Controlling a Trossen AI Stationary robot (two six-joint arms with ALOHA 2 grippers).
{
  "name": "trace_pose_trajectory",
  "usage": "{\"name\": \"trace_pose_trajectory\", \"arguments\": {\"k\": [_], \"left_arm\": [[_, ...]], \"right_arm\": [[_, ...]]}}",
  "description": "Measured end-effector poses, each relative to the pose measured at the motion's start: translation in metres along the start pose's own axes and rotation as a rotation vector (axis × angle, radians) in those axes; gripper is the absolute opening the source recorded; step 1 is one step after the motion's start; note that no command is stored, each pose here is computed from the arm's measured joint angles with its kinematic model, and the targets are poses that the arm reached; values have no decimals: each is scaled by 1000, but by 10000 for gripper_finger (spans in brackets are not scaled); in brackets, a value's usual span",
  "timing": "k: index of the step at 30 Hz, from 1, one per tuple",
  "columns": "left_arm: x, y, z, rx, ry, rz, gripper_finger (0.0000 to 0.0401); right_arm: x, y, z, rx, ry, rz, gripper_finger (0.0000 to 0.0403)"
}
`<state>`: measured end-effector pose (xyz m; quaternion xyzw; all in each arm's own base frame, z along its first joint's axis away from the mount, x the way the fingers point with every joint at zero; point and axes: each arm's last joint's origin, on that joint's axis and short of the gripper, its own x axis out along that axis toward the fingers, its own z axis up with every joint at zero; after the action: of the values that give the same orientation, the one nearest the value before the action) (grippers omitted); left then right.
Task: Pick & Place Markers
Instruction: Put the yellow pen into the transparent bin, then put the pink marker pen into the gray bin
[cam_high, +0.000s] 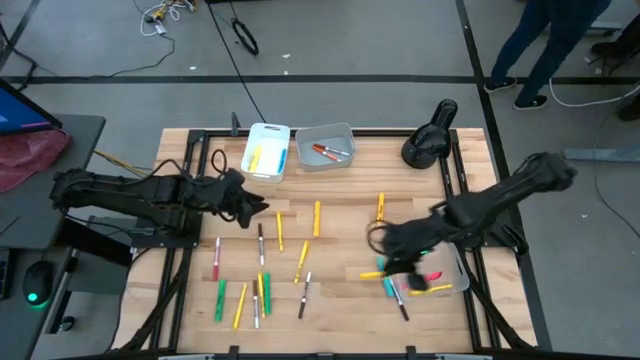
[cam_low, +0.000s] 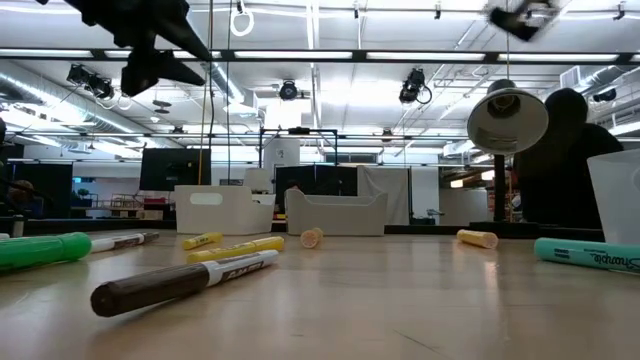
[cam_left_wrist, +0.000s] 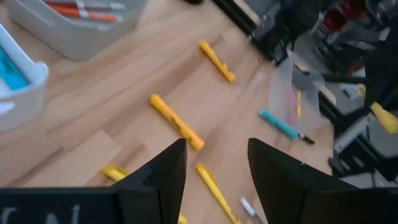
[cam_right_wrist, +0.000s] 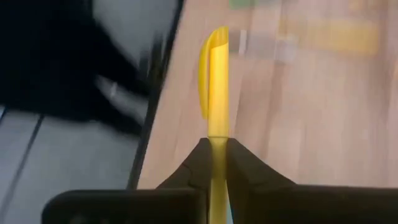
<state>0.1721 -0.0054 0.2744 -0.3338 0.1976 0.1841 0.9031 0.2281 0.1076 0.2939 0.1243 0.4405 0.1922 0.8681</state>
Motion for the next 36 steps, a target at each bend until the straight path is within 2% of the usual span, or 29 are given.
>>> {"name": "trace_pose_trajectory", "arguments": {"k": [3,5,8,11,17,21,26,32,36], "left_arm": [[0,-1,3,-9,-61,17,177],[0,-1,5,-14,-101,35,177],[-1,0,7,-8,-145,78,177],[-1,1,8,-8,-176,108,177],[-1,1,8,-20,-191,118,177],[-1,1,8,-23,-191,116,177],[-1,1,8,-49,-195,112,177],[-1,0,8,-54,-171,88,177],[0,-1,6,-68,-127,46,177]], "right_arm": [[-33,0,-27,83,175,7,22],[-45,-2,-46,111,319,-33,22],[-54,-4,-64,91,494,-98,21],[-47,-9,-74,29,595,-137,21],[-1,-28,-103,1,723,-85,21],[26,-38,-113,10,714,-110,23],[46,-40,-111,38,633,-98,47],[48,-41,-110,113,605,-149,95],[38,-34,-103,156,615,-95,132]]}}
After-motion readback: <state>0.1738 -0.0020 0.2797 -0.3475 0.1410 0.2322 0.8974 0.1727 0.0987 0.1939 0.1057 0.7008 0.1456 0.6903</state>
